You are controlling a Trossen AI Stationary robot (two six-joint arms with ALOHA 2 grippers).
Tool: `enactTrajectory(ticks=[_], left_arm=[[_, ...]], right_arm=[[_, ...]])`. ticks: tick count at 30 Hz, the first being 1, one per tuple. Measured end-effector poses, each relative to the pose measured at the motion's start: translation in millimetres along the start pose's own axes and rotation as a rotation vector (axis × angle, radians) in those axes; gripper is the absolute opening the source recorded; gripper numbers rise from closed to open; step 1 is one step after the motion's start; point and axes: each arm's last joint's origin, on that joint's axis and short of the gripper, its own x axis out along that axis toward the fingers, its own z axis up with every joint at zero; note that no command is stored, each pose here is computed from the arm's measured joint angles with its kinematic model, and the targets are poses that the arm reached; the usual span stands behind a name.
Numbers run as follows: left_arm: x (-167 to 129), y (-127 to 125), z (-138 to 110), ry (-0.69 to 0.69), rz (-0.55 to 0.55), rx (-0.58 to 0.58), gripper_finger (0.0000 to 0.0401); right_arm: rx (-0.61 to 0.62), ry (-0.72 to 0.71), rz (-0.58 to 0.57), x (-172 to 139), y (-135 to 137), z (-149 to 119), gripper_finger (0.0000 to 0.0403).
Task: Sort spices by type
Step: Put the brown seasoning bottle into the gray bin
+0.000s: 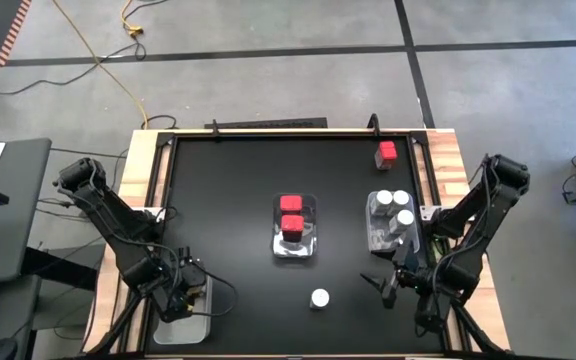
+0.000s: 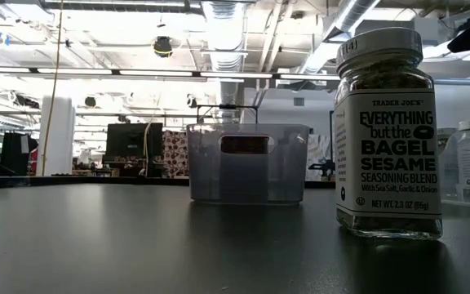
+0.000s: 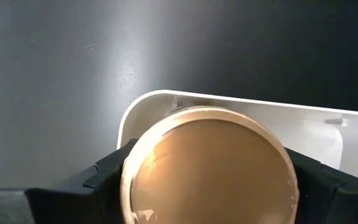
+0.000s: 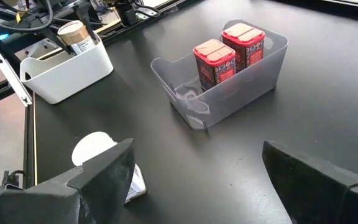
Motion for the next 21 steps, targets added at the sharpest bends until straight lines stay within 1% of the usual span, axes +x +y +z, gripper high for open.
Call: enactTrajectory(ticks=[6, 17, 21], left_arm=[[-0.4, -0.3, 0.9, -0.017, 0.005, 0.034, 0.0299], [-0.4, -0.4, 1.2, -0.025, 0.006, 0.022, 0.03], [-0.4, -0.6, 1.1, -0.019, 0.001, 0.004, 0.0307]], right_arm=[[-0.001, 0.0, 0.0, 0.0, -0.1, -0.1, 0.0377], [-0.001, 0.0, 0.0, 0.0, -0.1, 0.0, 0.0377], [-0.001, 0.0, -0.001, 0.0, -0.1, -0.1, 0.0377]])
